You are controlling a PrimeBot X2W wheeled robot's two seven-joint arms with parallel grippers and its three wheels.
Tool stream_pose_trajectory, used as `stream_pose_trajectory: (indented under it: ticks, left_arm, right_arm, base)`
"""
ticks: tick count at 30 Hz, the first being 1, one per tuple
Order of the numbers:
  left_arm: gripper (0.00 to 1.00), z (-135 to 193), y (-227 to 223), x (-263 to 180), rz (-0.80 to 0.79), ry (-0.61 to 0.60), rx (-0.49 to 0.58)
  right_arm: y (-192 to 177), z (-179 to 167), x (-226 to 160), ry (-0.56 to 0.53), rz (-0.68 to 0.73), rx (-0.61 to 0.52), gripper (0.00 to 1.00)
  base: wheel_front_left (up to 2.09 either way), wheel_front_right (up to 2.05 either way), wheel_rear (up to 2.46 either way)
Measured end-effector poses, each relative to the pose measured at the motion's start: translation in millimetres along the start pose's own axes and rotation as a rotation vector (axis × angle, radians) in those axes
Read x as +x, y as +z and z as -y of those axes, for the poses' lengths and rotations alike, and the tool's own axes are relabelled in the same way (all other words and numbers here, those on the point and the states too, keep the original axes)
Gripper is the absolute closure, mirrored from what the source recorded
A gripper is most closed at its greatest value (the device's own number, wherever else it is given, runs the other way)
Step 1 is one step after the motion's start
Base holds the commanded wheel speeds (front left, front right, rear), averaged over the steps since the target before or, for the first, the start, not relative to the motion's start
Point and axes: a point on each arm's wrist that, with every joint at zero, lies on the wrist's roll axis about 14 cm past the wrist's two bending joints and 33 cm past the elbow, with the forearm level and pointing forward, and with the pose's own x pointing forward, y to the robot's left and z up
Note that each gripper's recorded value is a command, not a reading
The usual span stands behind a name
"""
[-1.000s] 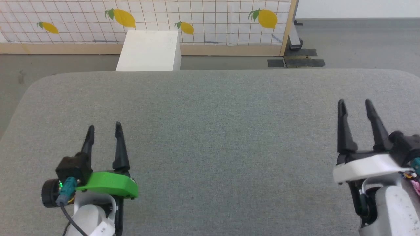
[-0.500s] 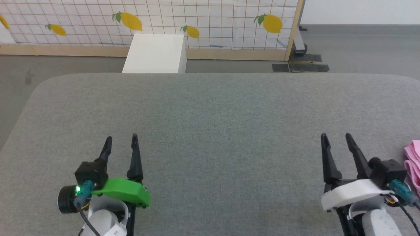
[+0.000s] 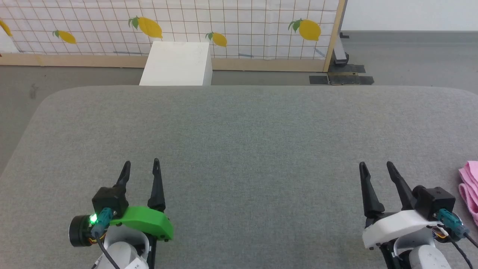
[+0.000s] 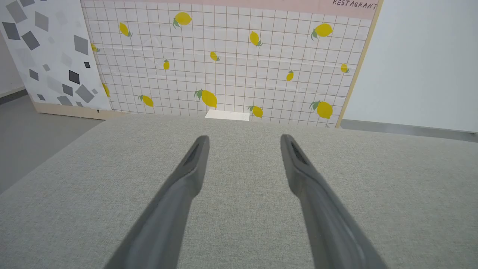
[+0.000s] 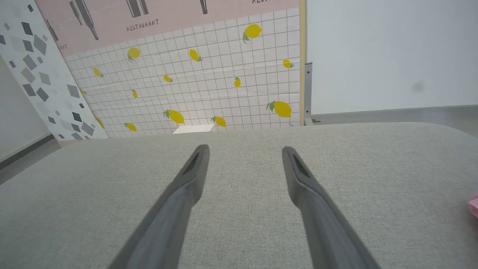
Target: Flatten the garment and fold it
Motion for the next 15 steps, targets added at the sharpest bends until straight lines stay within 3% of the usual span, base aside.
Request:
stream_pose_trajectory:
  ticks: [4,5,15]
  left_arm:
    - [0.00,0.5,-1.6,-0.2,-0.005,-0.002,0.004]
    - [1.00,0.4,-1.8,-0.2,-0.006,-0.002,0.004]
    - [1.00,-0.1,0.1,0.3,-0.005,0.000,0.002]
  right_arm:
    - [-0.6,-0.3,0.1,0.001,-0.003,0.002,0.00]
    - [-0.5,-0.2,0.1,0.000,-0.002,0.003,1.00]
    - [0.7,-0.1,0.4,0.001,-0.004,-0.002,1.00]
  base:
    - [0.00,0.00,0.00]
    - [0.00,0.00,0.00]
    - [0.00,0.00,0.00]
